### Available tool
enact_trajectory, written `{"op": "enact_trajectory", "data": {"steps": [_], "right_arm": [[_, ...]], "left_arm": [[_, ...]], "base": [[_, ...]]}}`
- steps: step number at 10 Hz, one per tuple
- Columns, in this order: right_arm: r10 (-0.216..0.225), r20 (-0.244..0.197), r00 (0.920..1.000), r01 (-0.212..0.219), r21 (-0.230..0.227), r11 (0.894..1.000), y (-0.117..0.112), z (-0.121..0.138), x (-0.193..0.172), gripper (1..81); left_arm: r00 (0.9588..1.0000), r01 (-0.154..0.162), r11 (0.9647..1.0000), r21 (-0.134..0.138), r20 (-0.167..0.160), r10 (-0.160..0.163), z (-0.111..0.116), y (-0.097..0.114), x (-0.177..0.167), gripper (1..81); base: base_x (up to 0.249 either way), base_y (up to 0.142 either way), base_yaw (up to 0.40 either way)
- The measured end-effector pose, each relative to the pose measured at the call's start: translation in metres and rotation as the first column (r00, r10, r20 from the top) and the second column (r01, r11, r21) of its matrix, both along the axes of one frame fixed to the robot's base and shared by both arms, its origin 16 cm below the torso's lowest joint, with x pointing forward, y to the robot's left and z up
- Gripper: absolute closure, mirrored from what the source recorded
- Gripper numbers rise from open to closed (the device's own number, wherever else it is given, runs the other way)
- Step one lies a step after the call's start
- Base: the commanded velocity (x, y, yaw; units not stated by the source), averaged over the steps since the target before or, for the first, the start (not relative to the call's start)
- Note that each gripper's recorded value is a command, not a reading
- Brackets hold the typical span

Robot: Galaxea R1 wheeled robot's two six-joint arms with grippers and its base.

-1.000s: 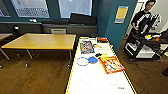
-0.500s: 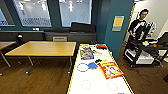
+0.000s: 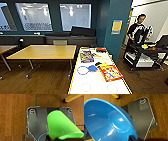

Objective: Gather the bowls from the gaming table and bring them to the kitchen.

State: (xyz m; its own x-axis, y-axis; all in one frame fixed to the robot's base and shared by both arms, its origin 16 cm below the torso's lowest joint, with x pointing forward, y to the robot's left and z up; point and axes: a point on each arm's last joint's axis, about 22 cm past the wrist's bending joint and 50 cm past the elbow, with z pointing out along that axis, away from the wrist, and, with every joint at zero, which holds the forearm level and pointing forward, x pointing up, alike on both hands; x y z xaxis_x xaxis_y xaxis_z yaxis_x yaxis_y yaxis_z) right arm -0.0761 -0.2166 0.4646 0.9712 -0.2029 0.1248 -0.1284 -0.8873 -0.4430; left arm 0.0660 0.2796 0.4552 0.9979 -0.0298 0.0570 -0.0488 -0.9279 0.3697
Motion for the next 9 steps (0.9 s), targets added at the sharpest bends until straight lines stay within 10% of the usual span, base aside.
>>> {"op": "enact_trajectory", "data": {"steps": [9], "right_arm": [[0.018, -0.030, 0.9994, -0.019, -0.024, 1.000, 0.011, -0.012, -0.011, 81.1]], "left_arm": [[0.9999, 0.006, 0.9999, 0.013, -0.016, -0.006, -0.011, -0.014, -0.019, 81.1]], "base": [[-0.060, 0.000, 0.000]]}}
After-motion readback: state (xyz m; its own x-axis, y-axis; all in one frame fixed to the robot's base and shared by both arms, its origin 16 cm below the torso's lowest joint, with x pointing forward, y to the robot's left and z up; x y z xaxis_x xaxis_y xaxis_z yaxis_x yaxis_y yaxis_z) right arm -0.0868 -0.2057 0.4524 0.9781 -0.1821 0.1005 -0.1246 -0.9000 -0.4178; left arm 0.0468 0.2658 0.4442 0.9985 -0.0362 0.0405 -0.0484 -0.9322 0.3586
